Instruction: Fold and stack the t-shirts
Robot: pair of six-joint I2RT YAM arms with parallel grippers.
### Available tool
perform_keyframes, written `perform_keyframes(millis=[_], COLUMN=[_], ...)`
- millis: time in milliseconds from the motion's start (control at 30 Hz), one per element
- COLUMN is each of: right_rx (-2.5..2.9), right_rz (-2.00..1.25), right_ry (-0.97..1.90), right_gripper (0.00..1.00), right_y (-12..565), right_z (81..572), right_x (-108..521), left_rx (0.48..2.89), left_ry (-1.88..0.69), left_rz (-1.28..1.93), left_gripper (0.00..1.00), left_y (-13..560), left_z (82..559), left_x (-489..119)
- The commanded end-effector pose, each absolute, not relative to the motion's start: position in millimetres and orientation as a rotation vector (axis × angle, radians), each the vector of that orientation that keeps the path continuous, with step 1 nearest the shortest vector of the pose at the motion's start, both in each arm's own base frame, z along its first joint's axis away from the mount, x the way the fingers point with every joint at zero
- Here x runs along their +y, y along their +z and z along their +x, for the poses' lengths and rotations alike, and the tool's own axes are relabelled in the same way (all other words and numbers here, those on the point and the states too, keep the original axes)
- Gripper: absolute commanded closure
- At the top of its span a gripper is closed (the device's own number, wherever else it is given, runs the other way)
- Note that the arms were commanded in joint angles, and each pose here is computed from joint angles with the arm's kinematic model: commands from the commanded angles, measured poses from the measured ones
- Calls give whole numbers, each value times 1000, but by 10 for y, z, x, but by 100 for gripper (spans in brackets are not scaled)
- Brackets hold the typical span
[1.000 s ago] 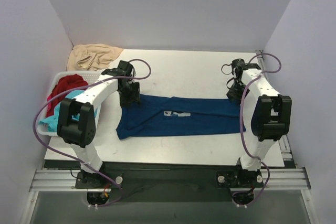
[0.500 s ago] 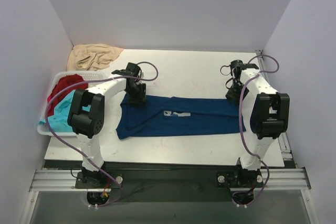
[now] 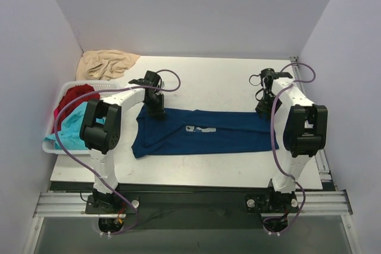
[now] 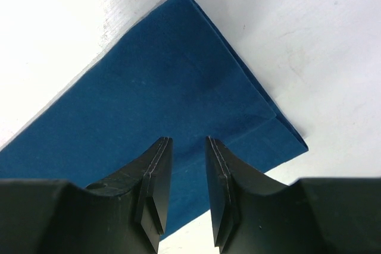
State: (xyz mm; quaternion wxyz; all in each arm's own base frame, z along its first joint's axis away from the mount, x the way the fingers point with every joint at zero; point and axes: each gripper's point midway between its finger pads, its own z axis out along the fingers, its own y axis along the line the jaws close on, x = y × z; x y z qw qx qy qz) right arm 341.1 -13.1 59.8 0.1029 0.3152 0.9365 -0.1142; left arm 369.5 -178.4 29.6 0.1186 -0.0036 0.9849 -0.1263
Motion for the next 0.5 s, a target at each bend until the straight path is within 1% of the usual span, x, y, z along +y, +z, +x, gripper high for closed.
perform_keyframes(millis=[0, 100, 133, 333, 467], right_rx=[2788, 2789, 2789, 2793, 2795], right_rz=[947, 945, 950, 941, 941], right_ry=[-382, -380, -378, -379, -385], right_gripper=[71, 71, 71, 71, 72], right_y=[622, 626, 620, 616, 602], right_z=[3362, 3362, 3366, 3362, 3349], right_x=[-132, -124, -126, -105, -95], left_rx=[2824, 2822, 2818, 2790, 2783], left_ry=[-431, -454, -466, -508, -531], left_rz=[28, 35, 37, 85, 141], left_gripper=[77, 92, 100, 100, 100], left_y=[449, 516, 540, 787, 945], left_z=[3798, 3786, 3787, 3744, 3633], left_x=[-1883, -1913, -1927, -1985, -2013])
